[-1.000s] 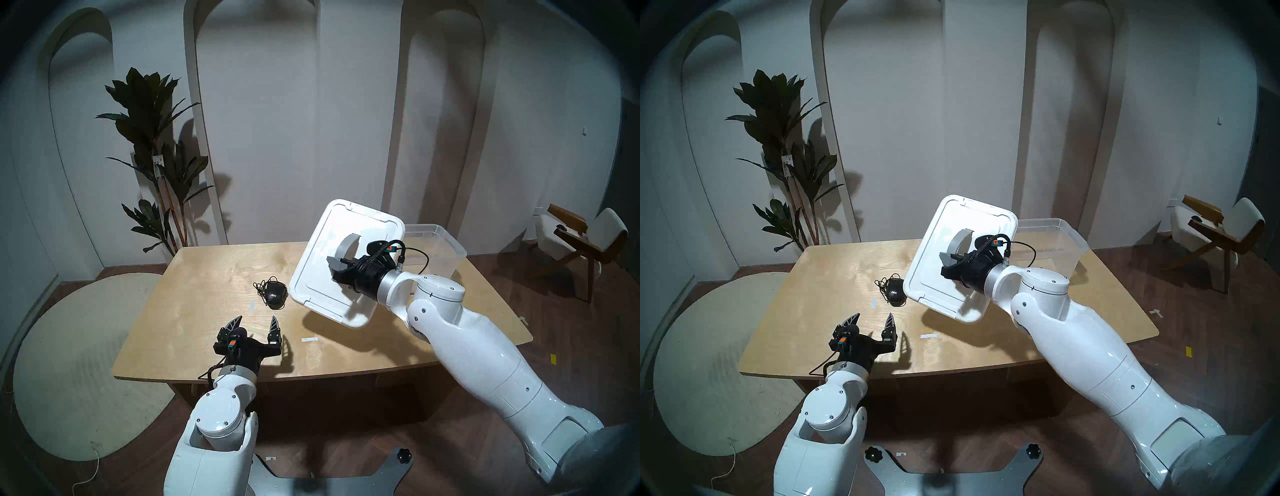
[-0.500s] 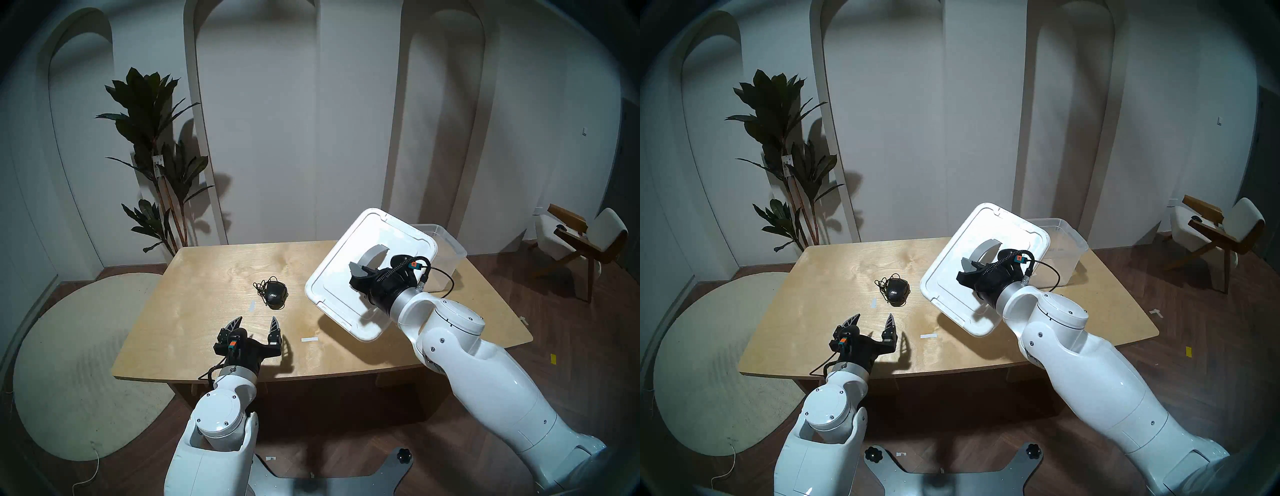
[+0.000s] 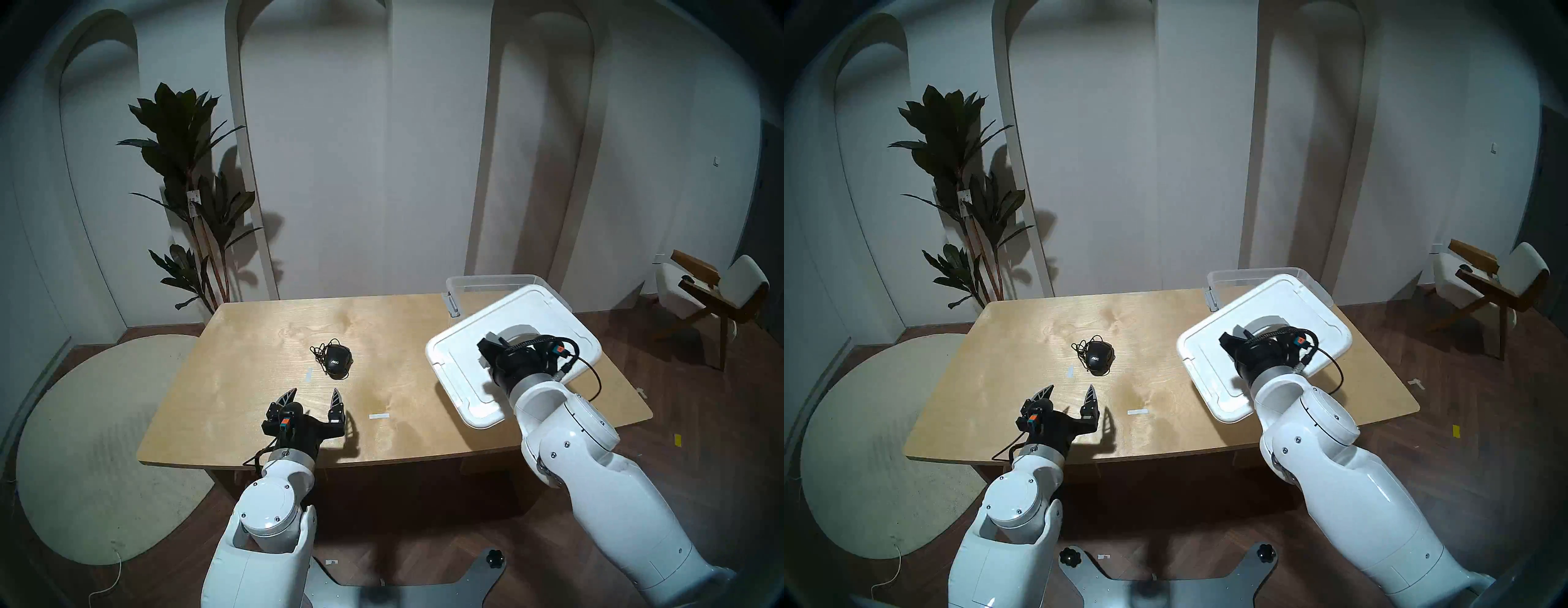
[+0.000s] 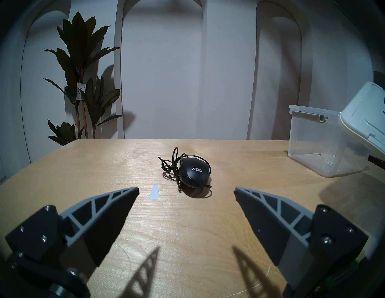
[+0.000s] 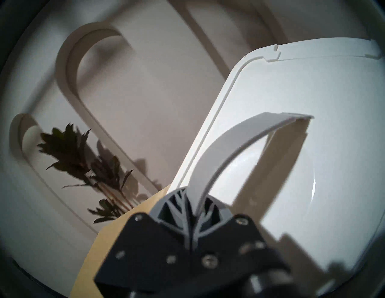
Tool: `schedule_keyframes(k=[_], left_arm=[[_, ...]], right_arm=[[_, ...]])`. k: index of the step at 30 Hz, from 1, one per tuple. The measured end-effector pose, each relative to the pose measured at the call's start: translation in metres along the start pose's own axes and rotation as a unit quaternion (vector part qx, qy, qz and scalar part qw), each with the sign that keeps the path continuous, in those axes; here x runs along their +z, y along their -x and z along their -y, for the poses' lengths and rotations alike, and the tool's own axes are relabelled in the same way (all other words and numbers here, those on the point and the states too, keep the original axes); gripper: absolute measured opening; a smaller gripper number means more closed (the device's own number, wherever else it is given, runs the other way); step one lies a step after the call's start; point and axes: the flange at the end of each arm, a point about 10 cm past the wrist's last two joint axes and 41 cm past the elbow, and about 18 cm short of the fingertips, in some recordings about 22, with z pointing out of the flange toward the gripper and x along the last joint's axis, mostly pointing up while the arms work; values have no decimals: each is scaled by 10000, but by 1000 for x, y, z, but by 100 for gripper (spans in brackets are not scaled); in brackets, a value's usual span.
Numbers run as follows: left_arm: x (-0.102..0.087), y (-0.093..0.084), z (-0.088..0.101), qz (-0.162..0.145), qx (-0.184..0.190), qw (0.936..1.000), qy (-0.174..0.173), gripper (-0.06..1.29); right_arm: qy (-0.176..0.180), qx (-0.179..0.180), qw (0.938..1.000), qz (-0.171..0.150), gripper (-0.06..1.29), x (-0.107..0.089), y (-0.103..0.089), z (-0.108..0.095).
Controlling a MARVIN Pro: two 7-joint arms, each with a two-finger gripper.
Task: Open a storage container and put mouse inside
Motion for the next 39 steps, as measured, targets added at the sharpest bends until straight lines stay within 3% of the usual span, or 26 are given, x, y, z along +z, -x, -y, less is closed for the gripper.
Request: schedule_keyframes(k=[6, 9, 14, 26, 34, 37, 39], left_arm=[[0, -1, 0, -9, 0, 10000, 0, 123], [0, -1, 0, -16, 0, 10000, 0, 123], [0, -2, 0, -29, -1, 10000, 0, 123], [0, -3, 0, -30, -1, 10000, 0, 123], [0, -3, 0, -36, -1, 10000, 0, 123], [0, -3, 0, -37, -1, 10000, 0, 123], [0, -3, 0, -38, -1, 10000, 0, 123]], right_arm=[[843, 622, 9937, -387, -3, -14, -4, -22], [1405, 970, 9833, -627, -3, -23, 1, -33], [1929, 1050, 9742, -509, -3, -17, 22, -46], [1836, 983, 9778, -251, -3, 24, 34, -60], [1920, 1175, 9743, 20, -3, 46, 44, -57], [2060, 1240, 9704, 243, -2, 52, 47, -56], [2160, 1279, 9671, 426, 60, 53, 49, -55]])
